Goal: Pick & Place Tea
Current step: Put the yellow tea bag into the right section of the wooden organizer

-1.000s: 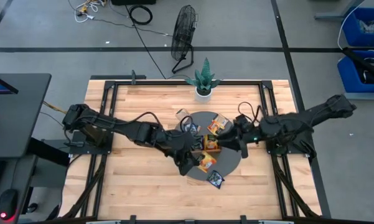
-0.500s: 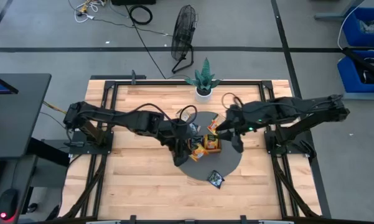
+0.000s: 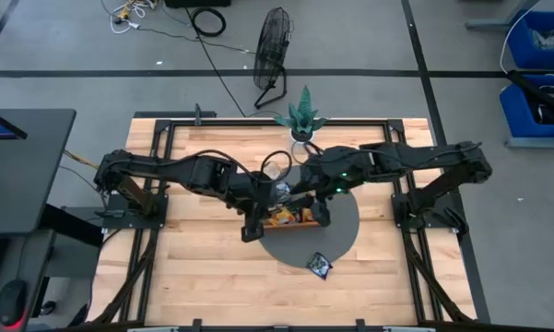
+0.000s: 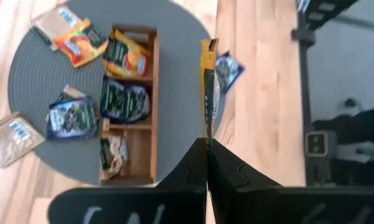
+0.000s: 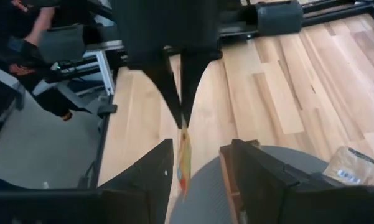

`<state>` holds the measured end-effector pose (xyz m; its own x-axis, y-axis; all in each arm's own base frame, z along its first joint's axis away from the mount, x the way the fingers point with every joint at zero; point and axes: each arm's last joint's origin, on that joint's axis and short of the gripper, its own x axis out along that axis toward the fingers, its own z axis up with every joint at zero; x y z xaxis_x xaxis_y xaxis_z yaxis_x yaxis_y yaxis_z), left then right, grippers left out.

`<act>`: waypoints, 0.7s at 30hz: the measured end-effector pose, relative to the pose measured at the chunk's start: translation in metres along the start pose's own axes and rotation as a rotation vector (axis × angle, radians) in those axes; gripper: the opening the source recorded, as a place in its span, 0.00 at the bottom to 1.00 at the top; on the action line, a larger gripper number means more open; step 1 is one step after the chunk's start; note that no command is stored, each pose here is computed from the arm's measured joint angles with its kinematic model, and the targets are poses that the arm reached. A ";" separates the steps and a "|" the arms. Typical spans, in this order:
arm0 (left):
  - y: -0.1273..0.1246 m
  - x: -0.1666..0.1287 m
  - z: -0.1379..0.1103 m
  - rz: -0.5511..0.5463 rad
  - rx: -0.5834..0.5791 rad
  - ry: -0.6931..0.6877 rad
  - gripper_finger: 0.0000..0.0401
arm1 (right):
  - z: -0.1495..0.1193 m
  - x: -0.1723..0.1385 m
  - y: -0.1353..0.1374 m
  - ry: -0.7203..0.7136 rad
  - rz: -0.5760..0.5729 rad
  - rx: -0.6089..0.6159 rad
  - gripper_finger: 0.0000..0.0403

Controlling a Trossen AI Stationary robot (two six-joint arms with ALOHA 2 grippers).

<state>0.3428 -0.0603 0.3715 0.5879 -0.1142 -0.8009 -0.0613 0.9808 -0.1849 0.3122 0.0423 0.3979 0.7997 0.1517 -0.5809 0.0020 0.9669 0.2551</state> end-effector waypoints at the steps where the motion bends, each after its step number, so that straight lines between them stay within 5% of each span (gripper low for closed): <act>1: 0.000 0.001 -0.002 0.004 0.011 0.018 0.00 | 0.002 0.005 -0.001 0.006 -0.004 -0.002 0.42; 21: 0.003 0.001 -0.010 0.044 0.105 0.101 0.00 | 0.001 0.062 -0.005 0.053 0.003 0.062 0.42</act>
<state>0.3354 -0.0591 0.3646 0.5017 -0.0813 -0.8612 0.0026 0.9957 -0.0924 0.3628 0.0469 0.3616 0.7669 0.1671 -0.6197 0.0378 0.9521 0.3036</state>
